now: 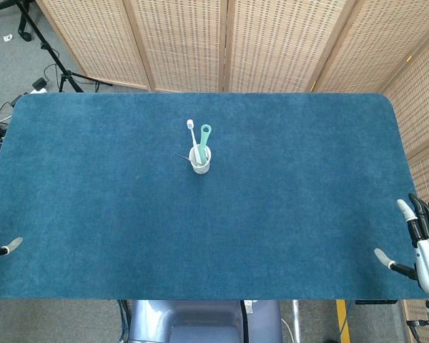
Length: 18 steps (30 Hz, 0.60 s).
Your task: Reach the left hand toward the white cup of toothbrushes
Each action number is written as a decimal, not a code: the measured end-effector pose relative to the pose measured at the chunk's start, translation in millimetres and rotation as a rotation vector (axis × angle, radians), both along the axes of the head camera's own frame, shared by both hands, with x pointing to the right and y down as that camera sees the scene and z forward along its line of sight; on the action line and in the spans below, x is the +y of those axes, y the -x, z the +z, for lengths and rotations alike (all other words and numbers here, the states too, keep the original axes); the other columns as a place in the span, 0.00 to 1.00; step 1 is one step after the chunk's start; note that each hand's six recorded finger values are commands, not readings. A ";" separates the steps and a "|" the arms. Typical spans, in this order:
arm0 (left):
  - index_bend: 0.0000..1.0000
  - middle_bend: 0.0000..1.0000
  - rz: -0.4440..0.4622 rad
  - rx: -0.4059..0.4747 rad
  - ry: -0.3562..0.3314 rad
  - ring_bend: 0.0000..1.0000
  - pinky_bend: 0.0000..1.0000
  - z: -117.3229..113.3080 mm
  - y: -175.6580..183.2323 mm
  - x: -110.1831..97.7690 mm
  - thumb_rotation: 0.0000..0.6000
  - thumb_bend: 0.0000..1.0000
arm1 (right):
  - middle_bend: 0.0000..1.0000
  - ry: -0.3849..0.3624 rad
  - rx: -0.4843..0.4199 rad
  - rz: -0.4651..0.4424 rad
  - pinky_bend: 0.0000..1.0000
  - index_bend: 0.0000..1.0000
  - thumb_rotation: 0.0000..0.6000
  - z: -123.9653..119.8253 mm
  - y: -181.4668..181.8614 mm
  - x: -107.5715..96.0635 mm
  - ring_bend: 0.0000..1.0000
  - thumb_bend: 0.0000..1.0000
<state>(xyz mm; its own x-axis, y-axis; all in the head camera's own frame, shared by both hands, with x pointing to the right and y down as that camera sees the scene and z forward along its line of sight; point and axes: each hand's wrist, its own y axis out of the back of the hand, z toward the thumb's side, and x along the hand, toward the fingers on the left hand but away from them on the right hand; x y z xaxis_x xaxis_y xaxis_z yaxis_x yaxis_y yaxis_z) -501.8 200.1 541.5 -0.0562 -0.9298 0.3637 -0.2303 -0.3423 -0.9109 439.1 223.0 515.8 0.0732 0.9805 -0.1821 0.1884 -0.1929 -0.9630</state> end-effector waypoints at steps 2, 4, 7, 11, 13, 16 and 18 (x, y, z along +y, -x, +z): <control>0.00 0.00 0.000 0.000 0.000 0.00 0.00 0.1 0.0 -0.1 1.00 0.00 | 0.00 -0.001 -0.001 -0.001 0.00 0.00 1.00 0.0 0.2 0.2 0.00 0.00; 0.00 0.00 -0.002 0.000 0.001 0.00 0.00 0.2 0.2 0.0 1.00 0.00 | 0.00 0.001 -0.001 0.000 0.00 0.00 1.00 0.4 0.0 0.2 0.00 0.00; 0.00 0.00 -0.002 0.000 0.001 0.00 0.00 0.0 0.3 0.6 1.00 0.00 | 0.00 0.003 -0.003 0.001 0.00 0.00 1.00 1.0 -0.4 0.1 0.00 0.00; 0.00 0.00 -0.002 0.003 0.002 0.00 0.00 -0.3 0.5 1.8 1.00 0.00 | 0.00 0.000 -0.013 0.001 0.00 0.00 1.00 -0.2 0.2 0.3 0.00 0.00; 0.00 0.00 -0.002 0.007 0.000 0.00 0.00 -0.4 0.4 1.5 1.00 0.00 | 0.00 -0.001 -0.014 0.001 0.00 0.00 1.00 -0.5 0.5 0.5 0.00 0.00; 0.00 0.00 0.005 0.016 -0.009 0.00 0.00 -0.5 -1.4 -0.1 1.00 0.00 | 0.00 0.004 -0.014 0.001 0.00 0.00 1.00 0.4 0.7 0.5 0.00 0.00; 0.00 0.06 0.010 0.021 -0.014 0.04 0.04 -0.1 -2.9 -0.9 1.00 0.02 | 0.00 0.007 -0.014 0.003 0.00 0.00 1.00 0.9 0.3 0.2 0.00 0.00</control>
